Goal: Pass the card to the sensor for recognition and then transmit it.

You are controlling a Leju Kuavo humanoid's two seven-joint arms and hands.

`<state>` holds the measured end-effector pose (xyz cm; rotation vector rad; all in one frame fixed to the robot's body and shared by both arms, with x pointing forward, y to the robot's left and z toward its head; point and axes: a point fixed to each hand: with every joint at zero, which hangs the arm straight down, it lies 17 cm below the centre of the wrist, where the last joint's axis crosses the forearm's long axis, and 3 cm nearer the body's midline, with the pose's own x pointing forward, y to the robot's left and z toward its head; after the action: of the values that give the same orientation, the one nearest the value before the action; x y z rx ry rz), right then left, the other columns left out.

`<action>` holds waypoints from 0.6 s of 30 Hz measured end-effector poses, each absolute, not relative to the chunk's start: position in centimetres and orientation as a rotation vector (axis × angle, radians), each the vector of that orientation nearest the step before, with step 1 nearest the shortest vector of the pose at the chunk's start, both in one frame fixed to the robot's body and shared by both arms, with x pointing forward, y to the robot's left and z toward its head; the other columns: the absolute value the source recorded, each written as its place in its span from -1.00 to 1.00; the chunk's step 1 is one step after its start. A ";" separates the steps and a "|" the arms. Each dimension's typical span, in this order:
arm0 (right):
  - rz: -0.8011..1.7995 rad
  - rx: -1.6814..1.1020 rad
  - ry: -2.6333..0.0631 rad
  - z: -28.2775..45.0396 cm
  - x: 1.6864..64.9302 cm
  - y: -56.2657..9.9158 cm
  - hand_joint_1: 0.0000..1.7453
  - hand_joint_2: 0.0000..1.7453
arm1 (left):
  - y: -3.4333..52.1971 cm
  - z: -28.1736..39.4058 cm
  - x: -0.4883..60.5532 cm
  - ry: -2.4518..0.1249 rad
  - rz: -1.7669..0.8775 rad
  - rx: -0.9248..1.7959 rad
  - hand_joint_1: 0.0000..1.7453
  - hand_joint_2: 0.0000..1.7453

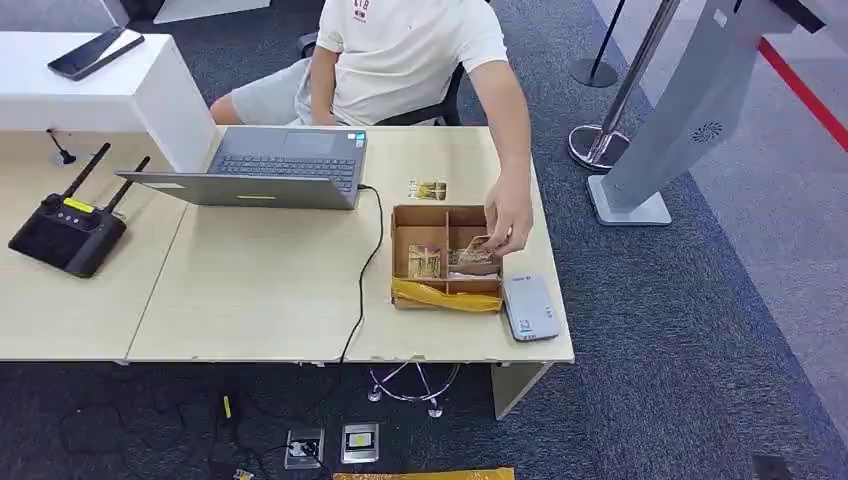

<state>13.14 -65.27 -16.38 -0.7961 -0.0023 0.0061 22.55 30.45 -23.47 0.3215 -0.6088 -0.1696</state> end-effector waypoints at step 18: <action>0.062 -0.651 0.003 -20.0 12.1 -59.5 -1.00 1.00 | 30.4 -23.0 24.4 -0.596 -0.226 0.327 -1.00 -1.00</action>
<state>12.15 -59.48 -20.00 -0.6505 0.0034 0.0622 24.43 30.39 -23.00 0.3270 -0.5962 -0.2260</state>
